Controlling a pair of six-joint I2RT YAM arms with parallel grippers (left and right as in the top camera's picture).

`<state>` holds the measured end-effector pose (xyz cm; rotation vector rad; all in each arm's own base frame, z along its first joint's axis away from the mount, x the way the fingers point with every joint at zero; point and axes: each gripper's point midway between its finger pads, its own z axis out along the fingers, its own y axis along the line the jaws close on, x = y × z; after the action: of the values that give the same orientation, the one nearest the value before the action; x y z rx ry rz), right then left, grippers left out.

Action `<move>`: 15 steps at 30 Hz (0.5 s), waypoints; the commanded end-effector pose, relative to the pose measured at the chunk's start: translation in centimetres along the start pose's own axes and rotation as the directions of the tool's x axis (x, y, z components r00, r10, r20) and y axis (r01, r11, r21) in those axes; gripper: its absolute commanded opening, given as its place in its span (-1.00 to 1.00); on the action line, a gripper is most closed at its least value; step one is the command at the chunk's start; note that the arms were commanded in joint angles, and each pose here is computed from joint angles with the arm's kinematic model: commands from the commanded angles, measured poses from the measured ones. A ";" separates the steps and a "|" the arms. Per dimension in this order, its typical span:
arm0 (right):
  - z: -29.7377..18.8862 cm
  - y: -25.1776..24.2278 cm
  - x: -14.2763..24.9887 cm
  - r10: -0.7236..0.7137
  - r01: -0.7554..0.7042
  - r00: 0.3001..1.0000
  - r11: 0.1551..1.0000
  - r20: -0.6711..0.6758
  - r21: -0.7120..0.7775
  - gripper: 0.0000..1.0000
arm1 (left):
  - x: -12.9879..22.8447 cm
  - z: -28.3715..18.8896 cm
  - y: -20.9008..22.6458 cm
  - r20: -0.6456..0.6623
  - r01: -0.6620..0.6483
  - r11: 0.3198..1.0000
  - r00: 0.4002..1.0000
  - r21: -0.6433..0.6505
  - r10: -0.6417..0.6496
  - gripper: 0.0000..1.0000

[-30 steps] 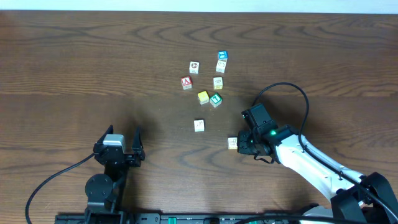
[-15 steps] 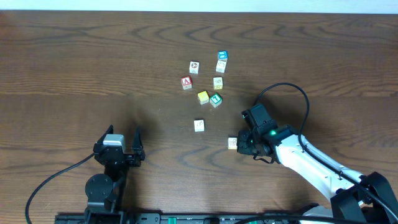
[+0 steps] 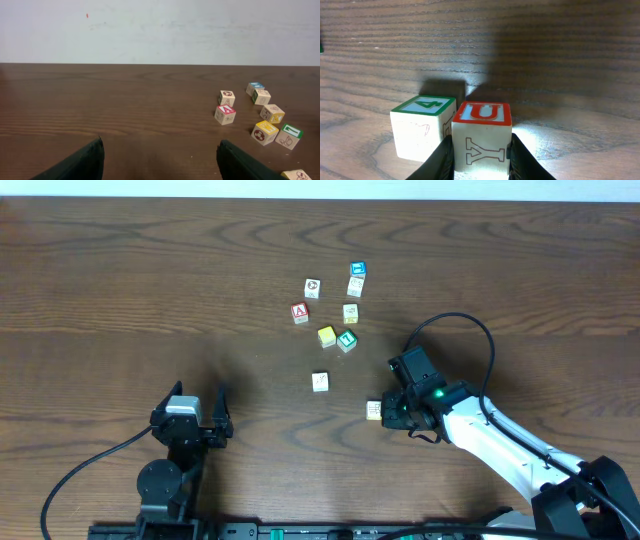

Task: Lift 5 blocks

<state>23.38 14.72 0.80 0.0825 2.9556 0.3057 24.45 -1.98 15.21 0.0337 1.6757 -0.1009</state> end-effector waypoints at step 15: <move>2.2 -2.4 4.3 -0.004 0.016 0.990 0.997 -0.141 0.081 -0.29 | 1.6 0.1 -0.1 -0.053 0.008 1.000 0.999 0.010 -0.007 0.45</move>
<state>21.98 14.41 -0.41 0.0687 3.0113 0.2901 24.45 -1.98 15.20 0.0337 1.6761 -0.1009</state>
